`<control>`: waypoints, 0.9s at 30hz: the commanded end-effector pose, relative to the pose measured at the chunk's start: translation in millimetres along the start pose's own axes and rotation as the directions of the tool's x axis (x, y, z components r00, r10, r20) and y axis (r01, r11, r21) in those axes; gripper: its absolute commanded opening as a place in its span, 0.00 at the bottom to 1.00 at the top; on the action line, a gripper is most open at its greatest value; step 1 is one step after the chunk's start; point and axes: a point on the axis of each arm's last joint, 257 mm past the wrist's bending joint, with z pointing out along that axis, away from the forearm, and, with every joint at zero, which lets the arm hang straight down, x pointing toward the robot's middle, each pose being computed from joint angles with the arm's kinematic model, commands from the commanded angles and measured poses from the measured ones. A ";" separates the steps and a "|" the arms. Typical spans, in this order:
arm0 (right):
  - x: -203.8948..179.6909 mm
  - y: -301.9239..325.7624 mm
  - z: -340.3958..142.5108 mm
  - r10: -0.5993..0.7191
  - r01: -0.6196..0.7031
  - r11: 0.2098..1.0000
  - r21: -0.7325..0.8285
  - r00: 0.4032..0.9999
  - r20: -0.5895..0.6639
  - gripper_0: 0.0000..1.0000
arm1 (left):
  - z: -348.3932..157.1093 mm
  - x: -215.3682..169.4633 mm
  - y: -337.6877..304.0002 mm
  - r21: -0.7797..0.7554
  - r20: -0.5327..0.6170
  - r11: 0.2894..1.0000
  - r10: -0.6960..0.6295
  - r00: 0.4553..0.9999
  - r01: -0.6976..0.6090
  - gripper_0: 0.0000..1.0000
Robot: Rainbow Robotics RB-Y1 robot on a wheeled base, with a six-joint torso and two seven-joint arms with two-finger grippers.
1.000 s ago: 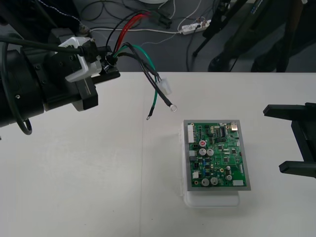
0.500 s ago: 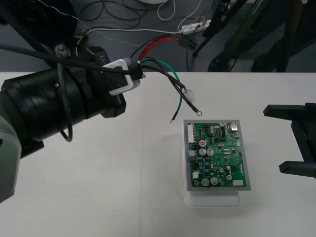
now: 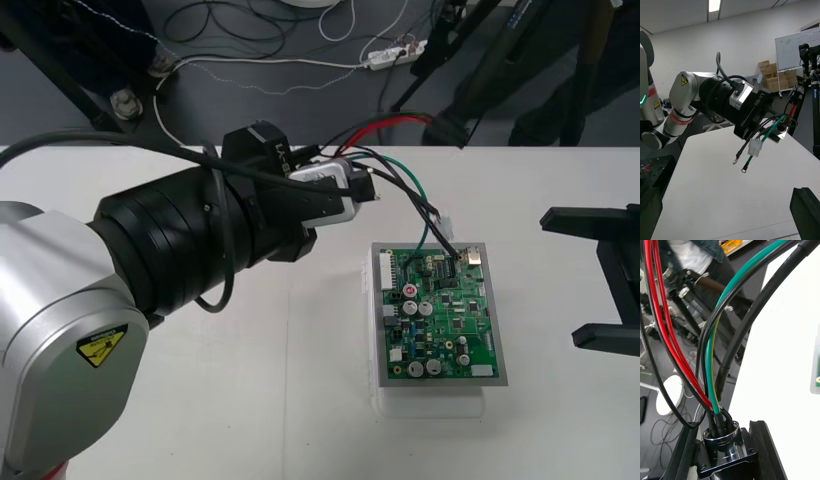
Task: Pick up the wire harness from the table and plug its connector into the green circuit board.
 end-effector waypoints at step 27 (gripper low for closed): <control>-49.4 -33.7 18.1 0.182 -0.239 0.916 0.321 0.963 0.198 1.00 | -1.0 -42.7 6.8 -0.079 0.114 0.996 0.054 0.992 -0.045 0.00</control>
